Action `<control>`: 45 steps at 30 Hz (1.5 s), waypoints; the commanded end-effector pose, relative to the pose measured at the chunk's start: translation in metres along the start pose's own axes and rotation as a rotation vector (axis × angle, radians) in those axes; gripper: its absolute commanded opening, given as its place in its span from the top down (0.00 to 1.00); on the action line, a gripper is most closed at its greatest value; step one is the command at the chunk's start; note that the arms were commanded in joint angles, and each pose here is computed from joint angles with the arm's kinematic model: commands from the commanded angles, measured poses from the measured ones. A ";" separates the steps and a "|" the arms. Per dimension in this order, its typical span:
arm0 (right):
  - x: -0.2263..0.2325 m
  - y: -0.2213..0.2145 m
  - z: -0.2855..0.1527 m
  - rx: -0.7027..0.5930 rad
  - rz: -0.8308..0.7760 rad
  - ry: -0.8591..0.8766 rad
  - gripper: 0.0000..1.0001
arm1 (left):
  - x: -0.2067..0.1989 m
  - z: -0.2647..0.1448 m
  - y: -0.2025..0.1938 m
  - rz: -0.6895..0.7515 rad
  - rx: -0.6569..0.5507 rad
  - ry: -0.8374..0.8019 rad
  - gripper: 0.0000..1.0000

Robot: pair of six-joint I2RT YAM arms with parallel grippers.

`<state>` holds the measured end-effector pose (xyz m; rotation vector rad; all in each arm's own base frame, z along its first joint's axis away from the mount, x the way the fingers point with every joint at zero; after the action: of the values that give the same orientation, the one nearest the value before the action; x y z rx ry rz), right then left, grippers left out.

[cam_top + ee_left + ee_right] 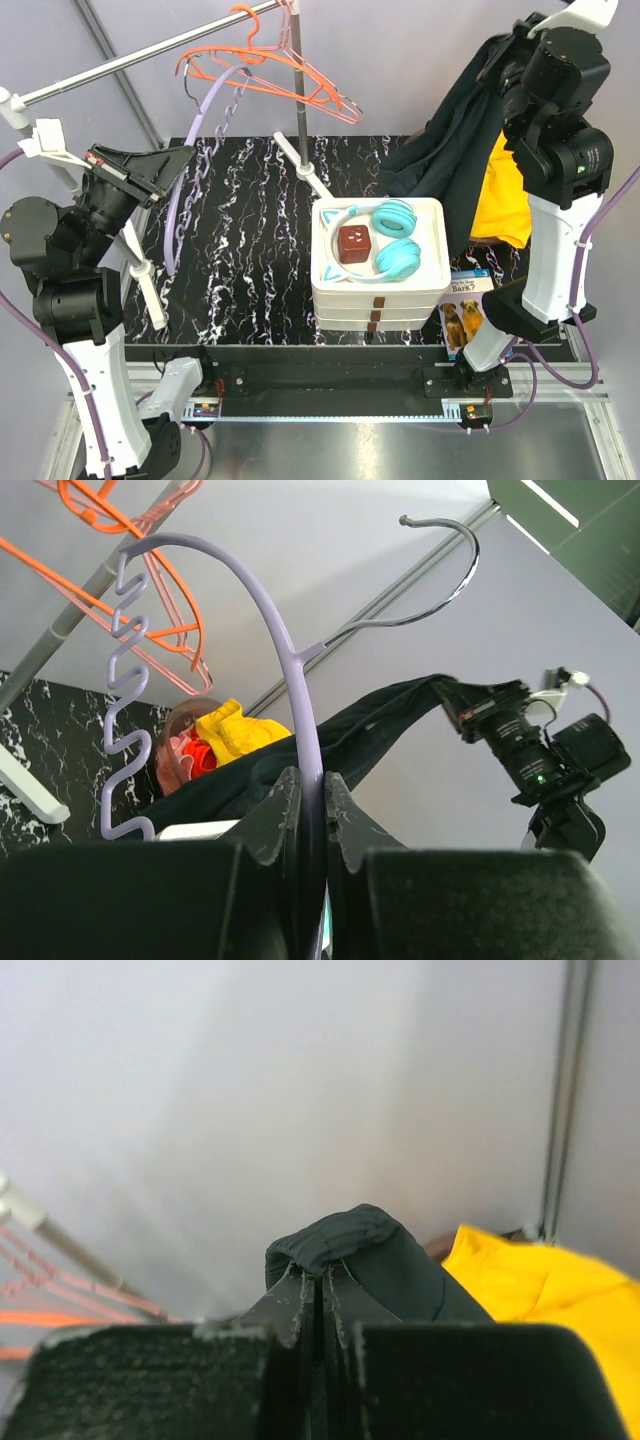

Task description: Remove the shorts from the hanger

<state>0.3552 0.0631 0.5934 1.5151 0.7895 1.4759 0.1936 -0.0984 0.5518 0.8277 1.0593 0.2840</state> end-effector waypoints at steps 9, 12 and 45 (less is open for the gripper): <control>-0.002 0.173 -0.022 -0.747 -0.001 -0.116 1.00 | -0.014 -0.017 -0.003 0.109 -0.006 -0.012 1.00; -0.008 0.196 -0.030 -0.872 0.009 -0.126 1.00 | -0.011 -0.019 -0.004 0.131 -0.004 0.004 1.00; -0.217 -0.245 0.143 0.548 0.336 -0.532 0.98 | 0.004 -0.024 -0.007 0.101 -0.039 0.074 1.00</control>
<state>0.5352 -0.0275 0.3403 2.1384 0.6797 1.1201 0.1803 -0.0914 0.5228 0.8932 1.1293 0.3909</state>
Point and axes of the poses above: each gripper's point midway between its finger pads, its own z axis out along the fingers, its own x axis along the line the jaws close on, y = z × x, the point moved 1 cm from there along -z, back along the fingers, and after that the axes turned 8 degrees about z, right-handed, at the moved point
